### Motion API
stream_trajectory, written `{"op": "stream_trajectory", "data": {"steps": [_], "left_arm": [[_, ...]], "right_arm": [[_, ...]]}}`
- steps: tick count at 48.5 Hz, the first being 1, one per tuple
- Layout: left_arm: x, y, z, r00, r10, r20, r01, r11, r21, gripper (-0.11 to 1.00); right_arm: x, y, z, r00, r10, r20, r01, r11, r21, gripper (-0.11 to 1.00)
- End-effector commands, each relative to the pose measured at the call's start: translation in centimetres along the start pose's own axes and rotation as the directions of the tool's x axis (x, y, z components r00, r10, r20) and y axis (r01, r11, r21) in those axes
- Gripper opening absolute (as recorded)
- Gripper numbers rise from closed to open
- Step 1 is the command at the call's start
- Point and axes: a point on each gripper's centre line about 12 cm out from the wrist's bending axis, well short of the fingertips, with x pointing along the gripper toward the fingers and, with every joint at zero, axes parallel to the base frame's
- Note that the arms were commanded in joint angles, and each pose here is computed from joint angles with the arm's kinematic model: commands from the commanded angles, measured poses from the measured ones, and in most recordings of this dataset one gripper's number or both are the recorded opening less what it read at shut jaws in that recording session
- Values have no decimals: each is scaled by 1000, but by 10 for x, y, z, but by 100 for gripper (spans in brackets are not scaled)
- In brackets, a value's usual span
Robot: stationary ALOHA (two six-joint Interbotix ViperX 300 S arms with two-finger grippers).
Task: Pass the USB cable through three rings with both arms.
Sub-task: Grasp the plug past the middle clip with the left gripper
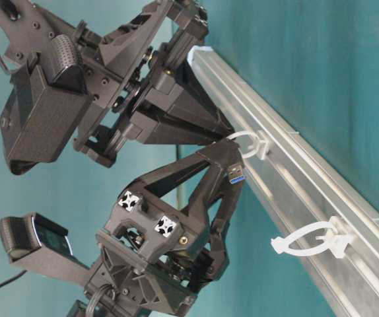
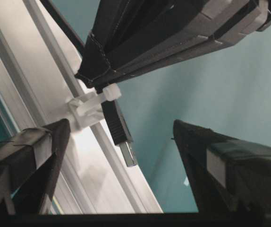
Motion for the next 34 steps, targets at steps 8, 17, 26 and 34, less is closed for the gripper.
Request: {"op": "stream_trajectory", "data": {"steps": [8, 17, 26, 34], "left_arm": [[-1, -6, 5, 1000, -15, 10, 15, 1000, 4, 87], [1, -8, 7, 1000, -21, 19, 21, 1000, 5, 73], [4, -15, 9, 999, -36, 24, 36, 999, 11, 33], [4, -14, 9, 999, -33, 20, 33, 999, 11, 15]], "right_arm": [[-2, -1, 4, 1000, -10, 12, 10, 1000, 11, 9], [-2, -1, 4, 1000, -6, 10, 6, 1000, 11, 9], [-2, -1, 4, 1000, -8, 10, 8, 1000, 11, 9], [-2, -1, 4, 1000, -6, 10, 6, 1000, 11, 9]]}}
